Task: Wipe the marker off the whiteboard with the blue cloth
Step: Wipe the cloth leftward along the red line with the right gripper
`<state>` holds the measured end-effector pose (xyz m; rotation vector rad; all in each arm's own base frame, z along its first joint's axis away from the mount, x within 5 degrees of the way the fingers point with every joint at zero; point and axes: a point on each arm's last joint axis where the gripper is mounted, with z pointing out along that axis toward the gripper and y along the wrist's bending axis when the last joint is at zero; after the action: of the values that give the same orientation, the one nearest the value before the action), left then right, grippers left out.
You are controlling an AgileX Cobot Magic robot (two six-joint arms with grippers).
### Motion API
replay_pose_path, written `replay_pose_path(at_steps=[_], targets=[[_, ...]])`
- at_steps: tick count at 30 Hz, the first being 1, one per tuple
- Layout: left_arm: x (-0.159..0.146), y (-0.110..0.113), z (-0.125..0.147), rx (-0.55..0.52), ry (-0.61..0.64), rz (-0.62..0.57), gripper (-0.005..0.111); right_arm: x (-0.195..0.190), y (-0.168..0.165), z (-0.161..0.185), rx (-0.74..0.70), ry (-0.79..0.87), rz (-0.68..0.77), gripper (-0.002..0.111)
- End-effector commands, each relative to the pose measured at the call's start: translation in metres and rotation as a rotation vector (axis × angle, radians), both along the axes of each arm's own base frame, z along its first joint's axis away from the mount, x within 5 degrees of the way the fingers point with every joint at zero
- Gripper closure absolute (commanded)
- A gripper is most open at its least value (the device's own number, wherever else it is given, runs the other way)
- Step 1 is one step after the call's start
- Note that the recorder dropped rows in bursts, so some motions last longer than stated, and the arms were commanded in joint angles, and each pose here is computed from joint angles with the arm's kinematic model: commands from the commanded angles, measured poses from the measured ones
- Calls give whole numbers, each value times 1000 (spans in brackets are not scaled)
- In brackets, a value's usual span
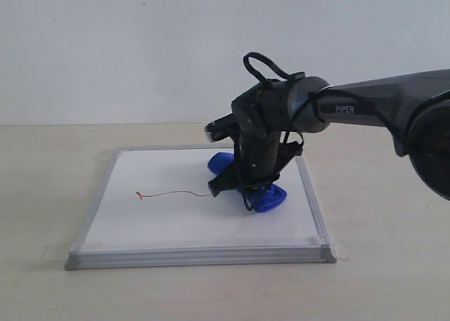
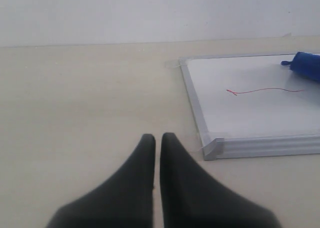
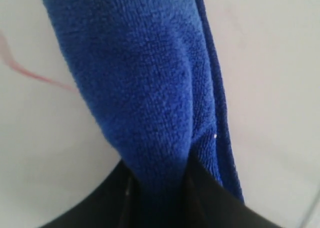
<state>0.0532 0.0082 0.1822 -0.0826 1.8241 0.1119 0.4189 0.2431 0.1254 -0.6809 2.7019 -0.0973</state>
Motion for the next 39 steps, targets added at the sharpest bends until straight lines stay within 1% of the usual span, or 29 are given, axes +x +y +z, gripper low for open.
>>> replay_pose_path(at_steps=[1, 3, 5, 11, 14, 17, 20, 21, 22, 23, 25, 26, 28, 30, 32, 34, 36, 39], targets=[[0, -1, 1, -6, -6, -6, 103, 6, -21, -13, -154, 67, -79, 108], [0, -1, 1, -6, -6, -6, 103, 5, -11, -8, -121, 52, -87, 108], [0, -1, 1, -6, -6, -6, 103, 2, 2, -5, -90, 39, -58, 108], [0, -1, 1, -6, -6, -6, 103, -22, 52, -5, 57, 53, 117, 108], [0, -1, 1, -6, -6, -6, 103, -31, 67, -2, 107, 80, 183, 108], [0, -1, 1, -6, -6, -6, 103, -31, 70, 2, 108, 73, 195, 108], [0, -1, 1, -6, -6, -6, 103, -20, 57, 4, 49, 31, 158, 108], [0, -1, 1, -6, -6, -6, 103, -9, 38, 3, -47, -12, 95, 108], [0, -1, 1, -6, -6, -6, 103, -4, 28, 2, -99, -24, 58, 108], [0, -1, 1, -6, -6, -6, 103, 6, 8, 2, -186, -43, -13, 108], [0, -1, 1, -6, -6, -6, 103, 13, -9, 2, -205, -46, -96, 108], [0, -1, 1, -6, -6, -6, 103, 13, -9, 2, -204, -46, -99, 108], [0, -1, 1, -6, -6, -6, 103, 11, 0, 2, -153, -53, -84, 108], [0, -1, 1, -6, -6, -6, 103, -2, 33, 1, -34, -61, -17, 108], [0, -1, 1, -6, -6, -6, 103, -16, 61, 2, 51, -70, 69, 108], [0, -1, 1, -6, -6, -6, 103, -26, 82, 2, 162, -49, 138, 108], [0, -1, 1, -6, -6, -6, 103, -27, 86, 3, 199, -41, 159, 108], [0, -1, 1, -6, -6, -6, 103, -18, 71, 2, 128, -56, 135, 108]])
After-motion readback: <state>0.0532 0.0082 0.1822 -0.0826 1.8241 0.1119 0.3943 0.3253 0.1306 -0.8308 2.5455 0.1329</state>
